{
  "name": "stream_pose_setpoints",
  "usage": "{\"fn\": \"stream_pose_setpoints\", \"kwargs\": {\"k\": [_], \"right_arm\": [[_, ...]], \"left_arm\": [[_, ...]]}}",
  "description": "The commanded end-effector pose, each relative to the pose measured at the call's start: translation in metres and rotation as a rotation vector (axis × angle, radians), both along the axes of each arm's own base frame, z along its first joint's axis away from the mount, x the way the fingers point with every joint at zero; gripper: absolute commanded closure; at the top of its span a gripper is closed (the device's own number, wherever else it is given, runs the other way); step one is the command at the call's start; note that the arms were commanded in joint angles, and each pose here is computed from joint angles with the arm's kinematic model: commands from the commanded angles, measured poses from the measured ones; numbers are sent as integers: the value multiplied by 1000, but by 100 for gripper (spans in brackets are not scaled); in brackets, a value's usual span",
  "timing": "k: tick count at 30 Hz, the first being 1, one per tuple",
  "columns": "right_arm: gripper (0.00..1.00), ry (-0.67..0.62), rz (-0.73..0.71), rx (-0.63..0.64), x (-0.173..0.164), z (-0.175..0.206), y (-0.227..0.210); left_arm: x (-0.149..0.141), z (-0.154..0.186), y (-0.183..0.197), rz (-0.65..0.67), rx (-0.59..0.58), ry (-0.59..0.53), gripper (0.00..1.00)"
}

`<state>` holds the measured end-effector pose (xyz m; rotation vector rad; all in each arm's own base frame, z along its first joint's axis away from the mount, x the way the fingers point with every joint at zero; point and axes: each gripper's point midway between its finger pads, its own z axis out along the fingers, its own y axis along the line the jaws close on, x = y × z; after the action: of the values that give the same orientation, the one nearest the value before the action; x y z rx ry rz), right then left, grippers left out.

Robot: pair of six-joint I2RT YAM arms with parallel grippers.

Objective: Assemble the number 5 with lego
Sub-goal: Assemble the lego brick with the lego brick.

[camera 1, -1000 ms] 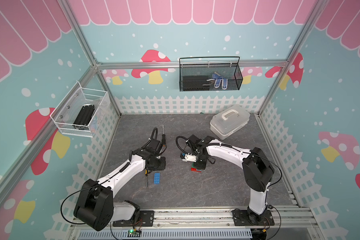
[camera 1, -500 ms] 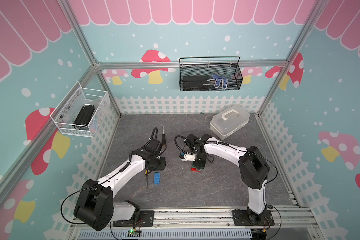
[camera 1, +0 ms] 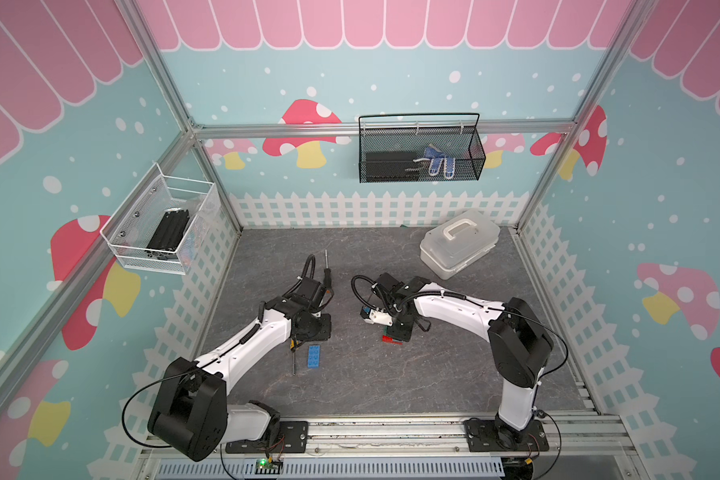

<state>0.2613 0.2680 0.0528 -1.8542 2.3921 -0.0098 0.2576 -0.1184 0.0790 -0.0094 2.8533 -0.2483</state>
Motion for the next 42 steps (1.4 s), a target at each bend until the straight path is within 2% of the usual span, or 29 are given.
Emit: {"fn": "stream_pose_setpoints", "kwargs": {"k": [1,7,14,20,25,31,35,42], "right_arm": [[100,200,52,-119,-38,-98,-18],[100,326,74,-32,-49,-95,-12],[100,404,76,-55,-54,-106,-14],[100,334,91,-130,-52,-112,-20],[100,255,29,-226,-40,-113,-30],[100,226,-2,-181,-39,-108,-24],[89,231,-2,-134,-40,-101,-17],[57,185,-3,-85,-27,-83,-5]], "left_arm": [[1,-2,2,10,18,1,74],[1,-4,3,9,23,5,74],[2,-5,2,2,28,12,74],[2,-3,4,7,30,3,74],[2,-3,3,9,27,3,74],[2,-2,3,9,25,-1,74],[2,-1,3,8,21,-5,74],[2,0,3,10,22,-9,74]]}}
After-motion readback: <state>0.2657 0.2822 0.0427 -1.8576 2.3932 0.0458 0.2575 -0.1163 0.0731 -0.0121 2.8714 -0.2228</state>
